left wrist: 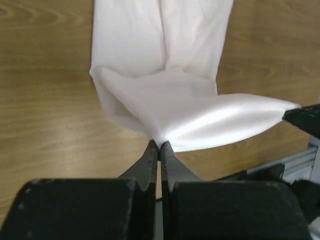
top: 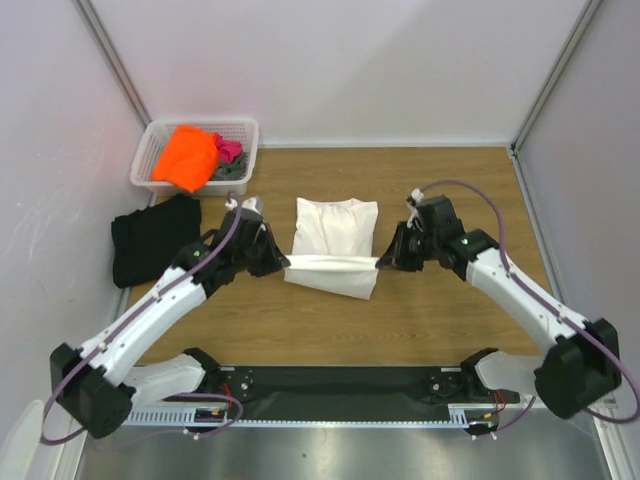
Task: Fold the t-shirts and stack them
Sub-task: Fold the tshirt
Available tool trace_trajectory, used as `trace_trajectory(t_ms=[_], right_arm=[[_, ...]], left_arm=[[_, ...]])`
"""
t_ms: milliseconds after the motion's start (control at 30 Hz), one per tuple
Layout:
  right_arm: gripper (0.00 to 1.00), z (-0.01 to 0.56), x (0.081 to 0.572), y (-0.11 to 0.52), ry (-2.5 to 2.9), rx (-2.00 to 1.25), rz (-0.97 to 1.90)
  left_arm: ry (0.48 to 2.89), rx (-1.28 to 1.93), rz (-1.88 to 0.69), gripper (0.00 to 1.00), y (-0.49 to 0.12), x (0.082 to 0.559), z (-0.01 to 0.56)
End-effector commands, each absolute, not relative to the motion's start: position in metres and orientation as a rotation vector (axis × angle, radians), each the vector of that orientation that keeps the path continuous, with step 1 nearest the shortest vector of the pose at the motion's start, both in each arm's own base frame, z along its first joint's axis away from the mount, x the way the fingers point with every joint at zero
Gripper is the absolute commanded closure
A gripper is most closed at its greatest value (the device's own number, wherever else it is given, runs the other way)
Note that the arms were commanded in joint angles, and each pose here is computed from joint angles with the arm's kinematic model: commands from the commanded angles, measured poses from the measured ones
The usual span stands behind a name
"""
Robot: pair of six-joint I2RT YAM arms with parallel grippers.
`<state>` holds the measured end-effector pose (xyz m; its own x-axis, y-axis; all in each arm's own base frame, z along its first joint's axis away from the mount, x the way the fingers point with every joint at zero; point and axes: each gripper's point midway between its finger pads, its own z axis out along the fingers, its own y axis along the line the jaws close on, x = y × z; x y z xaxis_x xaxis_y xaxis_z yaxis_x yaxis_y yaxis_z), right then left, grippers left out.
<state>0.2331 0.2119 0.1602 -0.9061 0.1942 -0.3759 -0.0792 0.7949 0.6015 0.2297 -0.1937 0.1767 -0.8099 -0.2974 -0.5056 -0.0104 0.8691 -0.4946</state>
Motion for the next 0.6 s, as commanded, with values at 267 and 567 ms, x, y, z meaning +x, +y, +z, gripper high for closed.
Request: trace_trajectory(t_ms=[267, 567], right_arm=[[1.0, 0.17, 0.365, 0.203, 2.468, 0.026, 0.809], [1.0, 0.142, 0.431, 0.199, 2.483, 0.08, 0.845]], left_arm=[[2.367, -0.178, -0.582, 1.0, -0.204, 0.346, 0.208], [2.439, -0.246, -0.576, 1.0, -0.202, 0.411, 0.166]])
